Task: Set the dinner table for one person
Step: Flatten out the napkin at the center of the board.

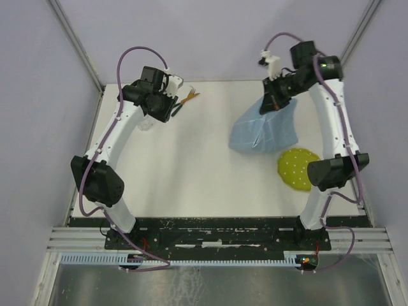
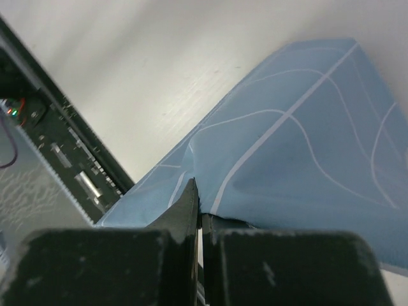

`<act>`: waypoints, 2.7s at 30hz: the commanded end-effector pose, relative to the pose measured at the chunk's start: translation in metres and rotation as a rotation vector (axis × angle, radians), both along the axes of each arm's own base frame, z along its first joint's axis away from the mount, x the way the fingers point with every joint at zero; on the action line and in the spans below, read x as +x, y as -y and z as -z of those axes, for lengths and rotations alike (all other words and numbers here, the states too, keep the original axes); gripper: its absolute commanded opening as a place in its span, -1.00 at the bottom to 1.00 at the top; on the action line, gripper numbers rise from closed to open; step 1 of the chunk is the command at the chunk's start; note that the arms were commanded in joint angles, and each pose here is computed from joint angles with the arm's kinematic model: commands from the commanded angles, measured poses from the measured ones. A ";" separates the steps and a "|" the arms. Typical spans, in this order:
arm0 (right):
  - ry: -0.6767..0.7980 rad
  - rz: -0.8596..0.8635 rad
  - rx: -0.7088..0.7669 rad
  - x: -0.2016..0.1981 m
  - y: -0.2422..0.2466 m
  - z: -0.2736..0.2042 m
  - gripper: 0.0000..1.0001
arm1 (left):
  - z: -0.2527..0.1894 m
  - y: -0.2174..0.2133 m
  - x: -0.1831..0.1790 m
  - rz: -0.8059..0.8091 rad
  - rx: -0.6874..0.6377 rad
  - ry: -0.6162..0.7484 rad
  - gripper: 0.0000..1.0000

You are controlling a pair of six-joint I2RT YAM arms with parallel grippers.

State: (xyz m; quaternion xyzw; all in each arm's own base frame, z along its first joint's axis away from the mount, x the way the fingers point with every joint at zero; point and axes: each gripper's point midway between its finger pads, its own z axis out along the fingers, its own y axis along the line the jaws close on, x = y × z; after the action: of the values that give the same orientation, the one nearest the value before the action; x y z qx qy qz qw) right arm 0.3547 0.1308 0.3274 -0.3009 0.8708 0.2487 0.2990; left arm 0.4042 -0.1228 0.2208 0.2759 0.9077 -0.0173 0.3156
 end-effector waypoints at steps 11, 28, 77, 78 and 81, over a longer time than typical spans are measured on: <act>-0.368 -0.323 0.092 -0.018 -0.135 0.112 -0.96 | -0.017 -0.015 -0.011 -0.009 0.048 0.068 -0.19; 0.078 -0.174 0.191 0.054 -0.132 0.005 -0.96 | -0.013 -0.014 -0.004 -0.009 0.063 0.067 -0.20; 0.059 -0.071 0.384 0.068 -0.069 -0.043 -0.96 | -0.005 -0.015 0.009 -0.009 0.101 0.055 -0.21; 0.087 -0.042 0.372 0.073 -0.062 -0.046 -0.96 | -0.005 -0.016 0.009 -0.009 0.101 0.055 -0.21; 0.181 0.090 0.431 0.099 -0.030 -0.066 -0.96 | -0.004 -0.013 0.010 -0.007 0.092 0.050 -0.21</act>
State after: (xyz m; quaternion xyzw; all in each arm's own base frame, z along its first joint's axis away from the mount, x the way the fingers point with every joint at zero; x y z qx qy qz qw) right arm 0.4259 0.1991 0.3426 -0.2436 0.8111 0.4211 0.3247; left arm 0.4063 -0.1090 0.2088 0.2664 0.9152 0.0205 0.3018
